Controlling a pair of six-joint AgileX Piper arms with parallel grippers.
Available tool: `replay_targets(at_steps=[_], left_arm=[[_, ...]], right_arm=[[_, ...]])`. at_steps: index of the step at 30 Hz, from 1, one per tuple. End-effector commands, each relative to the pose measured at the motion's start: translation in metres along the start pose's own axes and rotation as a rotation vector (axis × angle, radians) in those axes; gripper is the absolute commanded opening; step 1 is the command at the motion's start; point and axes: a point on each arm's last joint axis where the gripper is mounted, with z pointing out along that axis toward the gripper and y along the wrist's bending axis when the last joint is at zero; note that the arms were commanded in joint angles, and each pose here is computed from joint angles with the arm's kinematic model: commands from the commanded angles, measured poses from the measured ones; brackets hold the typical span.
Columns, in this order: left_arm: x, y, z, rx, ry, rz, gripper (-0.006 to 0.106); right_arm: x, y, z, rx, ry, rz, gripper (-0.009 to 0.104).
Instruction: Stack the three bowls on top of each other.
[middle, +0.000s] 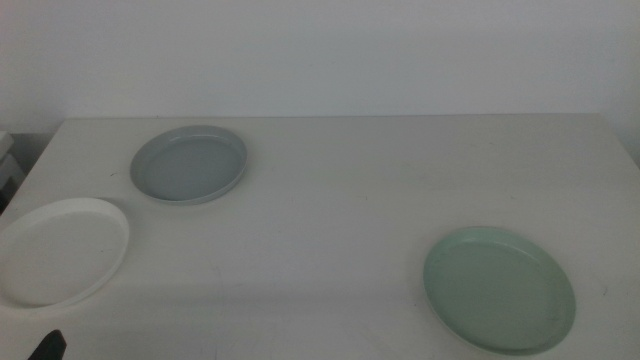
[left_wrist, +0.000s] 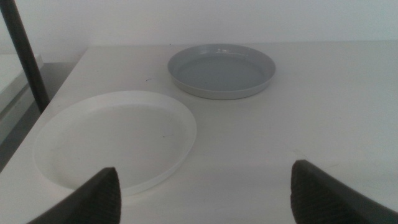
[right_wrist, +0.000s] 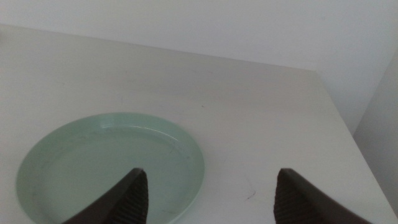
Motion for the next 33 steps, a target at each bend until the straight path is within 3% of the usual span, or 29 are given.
replay_targets(at_steps=[1, 33], left_arm=[[-0.013, 0.0, -0.003, 0.004, -0.104, -0.017, 0.105], [-0.295, -0.016, 0.029, 0.009, 0.255, -0.006, 0.105]], right_arm=[[-0.009, -0.003, -0.003, 0.039, -0.095, -0.013, 0.052], [-0.009, -0.003, -0.003, 0.039, -0.095, -0.013, 0.052]])
